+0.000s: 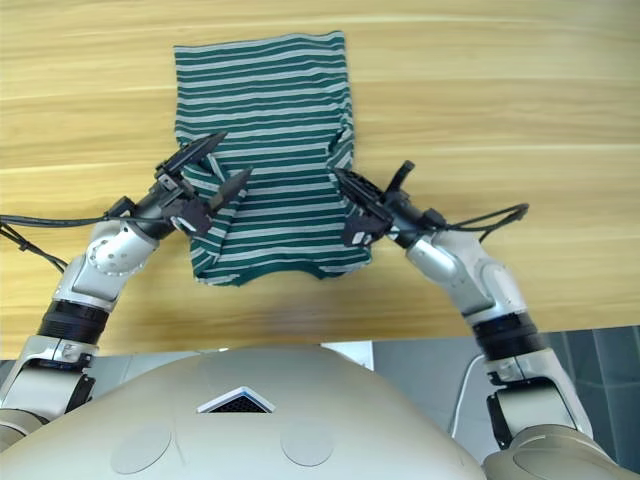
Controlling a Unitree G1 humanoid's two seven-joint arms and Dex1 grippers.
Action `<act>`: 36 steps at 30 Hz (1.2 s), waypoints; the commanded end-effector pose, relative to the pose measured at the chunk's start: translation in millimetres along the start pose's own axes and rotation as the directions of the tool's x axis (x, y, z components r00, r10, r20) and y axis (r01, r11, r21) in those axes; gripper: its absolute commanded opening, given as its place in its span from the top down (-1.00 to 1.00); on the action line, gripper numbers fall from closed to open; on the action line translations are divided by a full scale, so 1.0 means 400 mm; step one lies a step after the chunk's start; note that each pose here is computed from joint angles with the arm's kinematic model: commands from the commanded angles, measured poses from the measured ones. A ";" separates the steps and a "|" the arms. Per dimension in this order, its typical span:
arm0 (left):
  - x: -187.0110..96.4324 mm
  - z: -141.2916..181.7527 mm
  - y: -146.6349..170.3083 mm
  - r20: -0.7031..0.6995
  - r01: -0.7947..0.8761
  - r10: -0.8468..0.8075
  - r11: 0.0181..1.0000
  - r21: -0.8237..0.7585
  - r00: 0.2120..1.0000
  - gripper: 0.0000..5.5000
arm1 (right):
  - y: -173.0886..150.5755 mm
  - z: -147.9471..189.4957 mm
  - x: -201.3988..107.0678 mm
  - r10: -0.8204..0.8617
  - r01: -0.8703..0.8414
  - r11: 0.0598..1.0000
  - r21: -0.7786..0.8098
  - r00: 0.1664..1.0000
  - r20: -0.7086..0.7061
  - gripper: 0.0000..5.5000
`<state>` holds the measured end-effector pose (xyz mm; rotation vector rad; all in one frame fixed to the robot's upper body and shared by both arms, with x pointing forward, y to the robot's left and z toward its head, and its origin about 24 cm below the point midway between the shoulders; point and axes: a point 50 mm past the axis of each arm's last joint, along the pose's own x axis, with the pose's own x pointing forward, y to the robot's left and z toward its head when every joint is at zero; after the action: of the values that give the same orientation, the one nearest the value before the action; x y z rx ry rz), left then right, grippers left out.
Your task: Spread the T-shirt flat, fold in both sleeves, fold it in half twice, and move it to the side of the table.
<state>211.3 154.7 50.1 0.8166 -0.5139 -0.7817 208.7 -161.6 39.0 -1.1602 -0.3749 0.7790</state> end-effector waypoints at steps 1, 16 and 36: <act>0.005 -0.002 -0.002 0.006 0.023 -0.023 1.000 0.012 1.000 -0.06 | 0.013 -0.010 0.014 0.042 -0.042 0.999 -0.001 0.999 -0.009 0.68; -0.223 -0.025 0.128 -0.298 0.214 -0.201 0.977 0.010 0.933 -0.06 | -0.119 -0.079 -0.140 -0.074 0.087 0.992 0.091 0.988 -0.135 0.13; -0.293 0.006 -0.061 -0.307 0.679 -0.716 0.695 -0.236 0.626 -0.29 | 0.042 -0.011 -0.203 0.519 -0.517 0.854 0.055 0.855 -0.008 0.12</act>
<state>137.5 239.1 37.4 1.0585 0.1428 -1.2068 152.9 -219.9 34.5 -1.2137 -0.0370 1.1765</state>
